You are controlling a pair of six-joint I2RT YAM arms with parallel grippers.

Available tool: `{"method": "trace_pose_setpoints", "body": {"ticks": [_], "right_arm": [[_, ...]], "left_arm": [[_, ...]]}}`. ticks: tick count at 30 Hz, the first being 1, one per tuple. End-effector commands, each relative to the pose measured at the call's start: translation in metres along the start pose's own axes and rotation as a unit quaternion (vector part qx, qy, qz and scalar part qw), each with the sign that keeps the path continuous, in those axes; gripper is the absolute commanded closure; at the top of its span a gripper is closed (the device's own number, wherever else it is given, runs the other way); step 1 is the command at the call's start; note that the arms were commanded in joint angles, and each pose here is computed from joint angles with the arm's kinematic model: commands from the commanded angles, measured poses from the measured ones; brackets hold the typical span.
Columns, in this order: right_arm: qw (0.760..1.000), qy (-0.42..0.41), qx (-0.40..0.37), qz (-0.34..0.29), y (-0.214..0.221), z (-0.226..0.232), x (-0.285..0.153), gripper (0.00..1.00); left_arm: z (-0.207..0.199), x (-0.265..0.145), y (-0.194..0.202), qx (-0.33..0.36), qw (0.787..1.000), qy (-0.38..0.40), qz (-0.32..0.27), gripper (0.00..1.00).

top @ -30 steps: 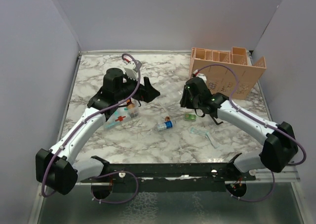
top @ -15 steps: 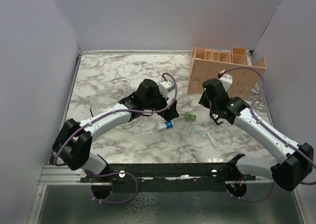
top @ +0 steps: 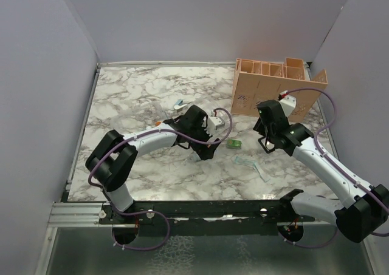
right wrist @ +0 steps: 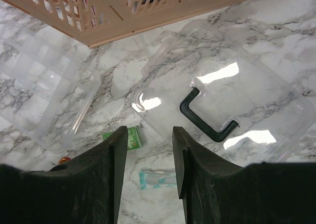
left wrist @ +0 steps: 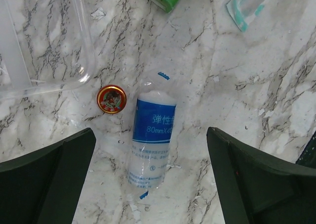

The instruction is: Organize the medicine kit

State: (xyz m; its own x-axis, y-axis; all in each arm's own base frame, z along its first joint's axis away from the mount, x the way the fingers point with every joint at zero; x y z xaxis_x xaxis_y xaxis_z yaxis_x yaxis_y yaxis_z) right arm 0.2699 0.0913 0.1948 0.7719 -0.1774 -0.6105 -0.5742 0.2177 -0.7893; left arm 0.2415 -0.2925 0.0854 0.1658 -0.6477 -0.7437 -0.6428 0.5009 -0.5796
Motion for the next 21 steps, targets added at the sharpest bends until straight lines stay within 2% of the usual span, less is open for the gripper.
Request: {"method": "trace_pose_setpoints", "body": {"ticks": [1,6,10,16,21], "right_arm": [[1.000,-0.002,0.006,0.004,0.004,-0.002,0.004,0.58],[1.000,-0.009,0.010,0.006,0.008,-0.002,0.005,0.58],[1.000,-0.010,0.010,0.007,0.009,-0.002,0.005,0.58],[1.000,-0.017,0.007,0.013,0.012,-0.001,0.006,0.58],[1.000,-0.018,0.007,0.010,0.011,-0.001,0.005,0.58]], "left_arm": [[0.009,0.003,0.013,0.036,0.998,-0.027,0.050,0.02],[0.017,0.010,0.015,0.039,0.995,-0.043,0.080,0.24],[0.014,0.012,0.013,0.048,0.994,-0.042,0.084,0.37],[0.017,0.016,0.022,0.048,0.991,-0.063,0.106,0.42],[0.017,0.022,0.031,0.051,0.986,-0.076,0.137,0.54]]}}
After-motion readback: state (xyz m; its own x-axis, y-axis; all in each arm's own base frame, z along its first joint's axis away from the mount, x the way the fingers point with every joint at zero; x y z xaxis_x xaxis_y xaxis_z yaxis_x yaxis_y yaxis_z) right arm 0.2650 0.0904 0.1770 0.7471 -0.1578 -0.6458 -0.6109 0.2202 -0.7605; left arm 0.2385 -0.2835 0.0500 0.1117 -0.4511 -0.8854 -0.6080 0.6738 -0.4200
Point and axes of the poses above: each gripper's point midway between its finger pads, its own x axis out along the fingers, its own z axis along the line the jaws close on, y = z × x, the point moved 3 cm from there along -x, back along the fingers, and after that the axes turned 10 degrees about -x, right-handed, at the moved point
